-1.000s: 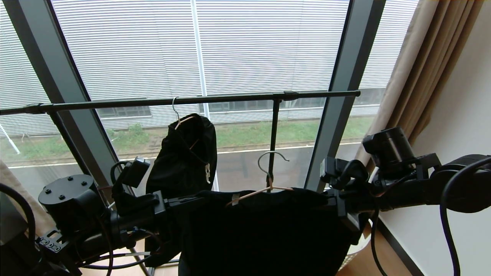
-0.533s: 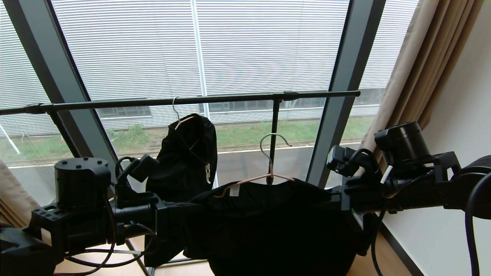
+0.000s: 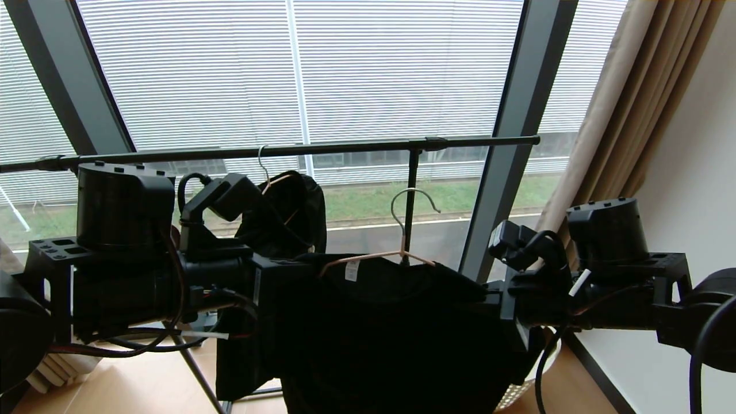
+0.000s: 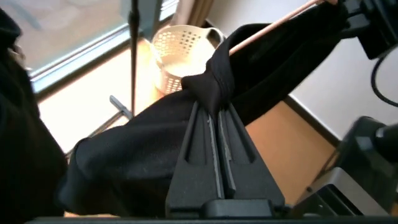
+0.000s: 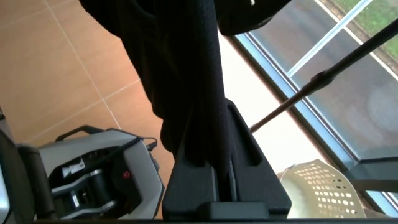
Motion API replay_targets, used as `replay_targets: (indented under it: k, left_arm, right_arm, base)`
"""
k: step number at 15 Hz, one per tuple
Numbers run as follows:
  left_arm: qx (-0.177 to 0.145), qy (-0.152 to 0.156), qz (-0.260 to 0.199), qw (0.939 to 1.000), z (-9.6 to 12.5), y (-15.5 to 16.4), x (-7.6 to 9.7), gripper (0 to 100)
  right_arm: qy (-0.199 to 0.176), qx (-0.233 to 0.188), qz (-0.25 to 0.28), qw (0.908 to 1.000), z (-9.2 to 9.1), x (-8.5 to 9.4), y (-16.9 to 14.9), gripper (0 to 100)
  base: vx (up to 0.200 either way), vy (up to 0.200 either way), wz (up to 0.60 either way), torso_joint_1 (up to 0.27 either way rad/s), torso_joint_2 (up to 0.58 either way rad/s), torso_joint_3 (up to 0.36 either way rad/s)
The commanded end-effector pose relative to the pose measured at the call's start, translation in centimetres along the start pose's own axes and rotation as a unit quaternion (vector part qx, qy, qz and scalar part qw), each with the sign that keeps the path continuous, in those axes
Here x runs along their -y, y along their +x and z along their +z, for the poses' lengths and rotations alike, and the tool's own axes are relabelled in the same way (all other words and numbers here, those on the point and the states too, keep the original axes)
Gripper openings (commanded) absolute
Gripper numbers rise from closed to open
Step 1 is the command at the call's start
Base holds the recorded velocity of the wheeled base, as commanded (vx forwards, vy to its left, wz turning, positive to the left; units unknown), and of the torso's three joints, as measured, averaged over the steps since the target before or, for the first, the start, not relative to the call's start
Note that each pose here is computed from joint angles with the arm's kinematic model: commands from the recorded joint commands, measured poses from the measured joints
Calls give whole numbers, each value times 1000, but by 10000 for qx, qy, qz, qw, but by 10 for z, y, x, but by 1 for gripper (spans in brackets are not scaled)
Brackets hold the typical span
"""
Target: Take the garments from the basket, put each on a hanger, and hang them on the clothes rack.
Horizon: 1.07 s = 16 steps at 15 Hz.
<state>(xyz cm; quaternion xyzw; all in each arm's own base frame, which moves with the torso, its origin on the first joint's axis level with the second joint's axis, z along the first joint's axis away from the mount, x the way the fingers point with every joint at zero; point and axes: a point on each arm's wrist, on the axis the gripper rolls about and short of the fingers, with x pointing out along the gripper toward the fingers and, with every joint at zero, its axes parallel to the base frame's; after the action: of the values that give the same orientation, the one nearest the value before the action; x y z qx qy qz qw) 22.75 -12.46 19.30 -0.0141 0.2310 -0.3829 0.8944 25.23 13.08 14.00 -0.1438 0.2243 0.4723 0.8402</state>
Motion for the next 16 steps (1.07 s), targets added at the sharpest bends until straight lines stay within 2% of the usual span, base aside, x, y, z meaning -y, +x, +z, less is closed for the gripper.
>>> replay_targets:
  k: [1, 6, 9, 14, 16]
  left_arm:
    - [156, 212, -168, 9995, 13, 1, 17, 0]
    - [134, 176, -72, 9997, 13, 2, 13, 0]
    - [136, 283, -276, 9991, 15, 5, 25, 0]
    - [130, 298, -303, 9990, 15, 6, 26, 0]
    - [127, 313, -352, 9988, 15, 6, 29, 0]
  right_arm:
    - [78, -121, 68, 9999, -13, -6, 1, 0]
    - [-121, 0, 307, 9995, -20, -22, -22, 0]
    - [-57, -124, 462, 9988, -22, -23, -6, 0]
    - [-18, -352, 719, 9968, -25, -27, 18, 0]
    - [-34, -498, 482, 9976, -23, -26, 29, 0]
  base:
    - [0, 0, 0, 0, 0, 0]
    - [0, 0, 0, 0, 0, 0]
    - [0, 0, 0, 0, 0, 0]
    - [0, 0, 0, 0, 0, 0]
    - [0, 0, 0, 0, 0, 0]
